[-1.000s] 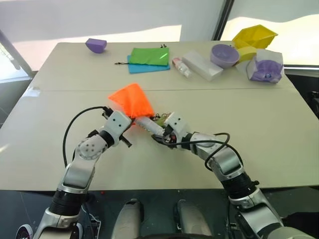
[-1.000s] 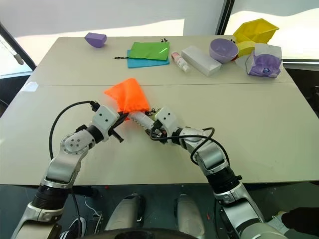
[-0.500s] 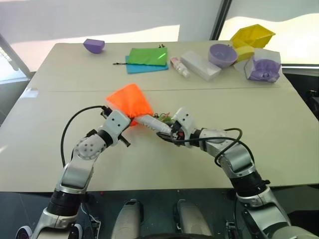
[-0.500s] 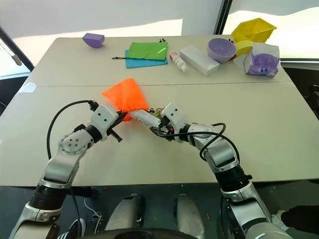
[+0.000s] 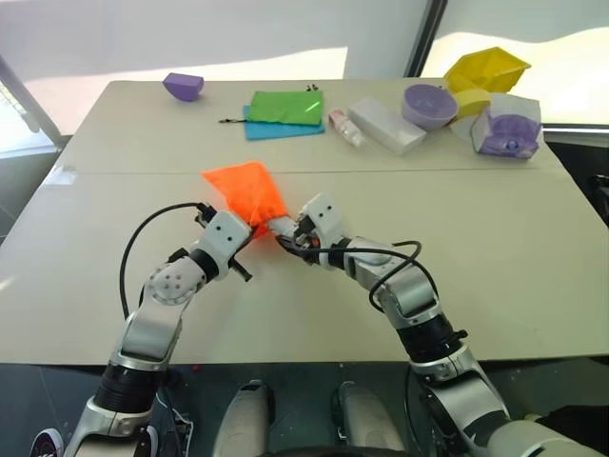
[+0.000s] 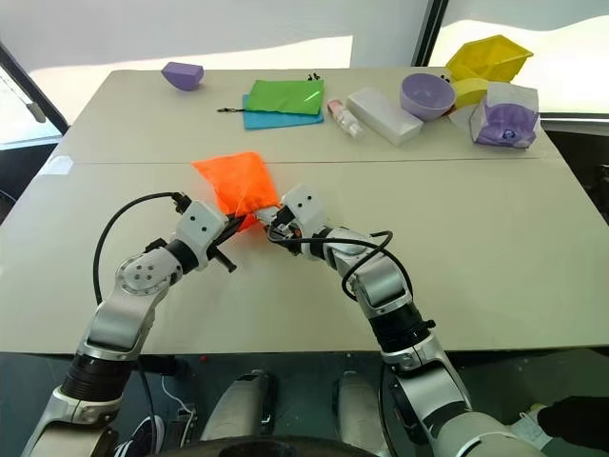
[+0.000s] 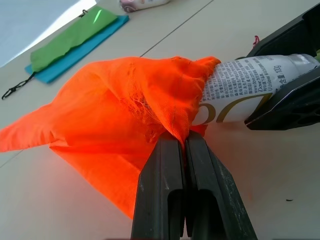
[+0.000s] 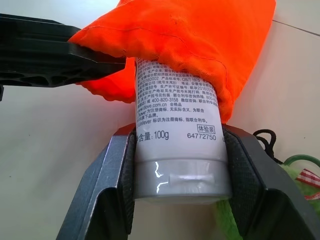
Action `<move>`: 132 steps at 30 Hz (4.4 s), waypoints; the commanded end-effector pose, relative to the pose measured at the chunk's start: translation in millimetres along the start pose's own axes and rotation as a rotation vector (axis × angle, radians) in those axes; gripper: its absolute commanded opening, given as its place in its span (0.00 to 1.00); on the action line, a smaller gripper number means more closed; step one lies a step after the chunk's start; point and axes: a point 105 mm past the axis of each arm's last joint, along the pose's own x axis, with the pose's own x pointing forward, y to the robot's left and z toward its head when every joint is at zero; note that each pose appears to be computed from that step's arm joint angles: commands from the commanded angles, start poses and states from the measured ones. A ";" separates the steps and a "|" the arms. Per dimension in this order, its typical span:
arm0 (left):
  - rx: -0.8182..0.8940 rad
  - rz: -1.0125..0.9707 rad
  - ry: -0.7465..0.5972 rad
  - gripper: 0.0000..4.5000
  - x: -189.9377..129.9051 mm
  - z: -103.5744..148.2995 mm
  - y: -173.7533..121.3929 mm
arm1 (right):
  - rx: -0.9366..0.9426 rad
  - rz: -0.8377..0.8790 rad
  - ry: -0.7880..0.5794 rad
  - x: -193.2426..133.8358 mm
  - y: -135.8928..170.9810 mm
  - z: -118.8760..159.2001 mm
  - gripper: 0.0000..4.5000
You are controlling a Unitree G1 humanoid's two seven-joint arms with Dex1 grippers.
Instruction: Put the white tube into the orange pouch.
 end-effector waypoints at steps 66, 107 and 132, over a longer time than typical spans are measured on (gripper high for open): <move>-0.019 0.064 0.085 0.00 -19.1 -32.8 7.3 | -0.002 0.347 -0.117 44.9 64.1 51.0 0.91; 0.042 -0.004 0.095 0.00 -29.4 -39.4 1.7 | -0.246 0.034 0.099 -13.5 -57.9 -4.3 0.91; 0.055 -0.017 0.102 0.00 -38.0 -41.3 4.8 | -0.118 0.175 -0.021 -54.4 -27.4 17.3 0.01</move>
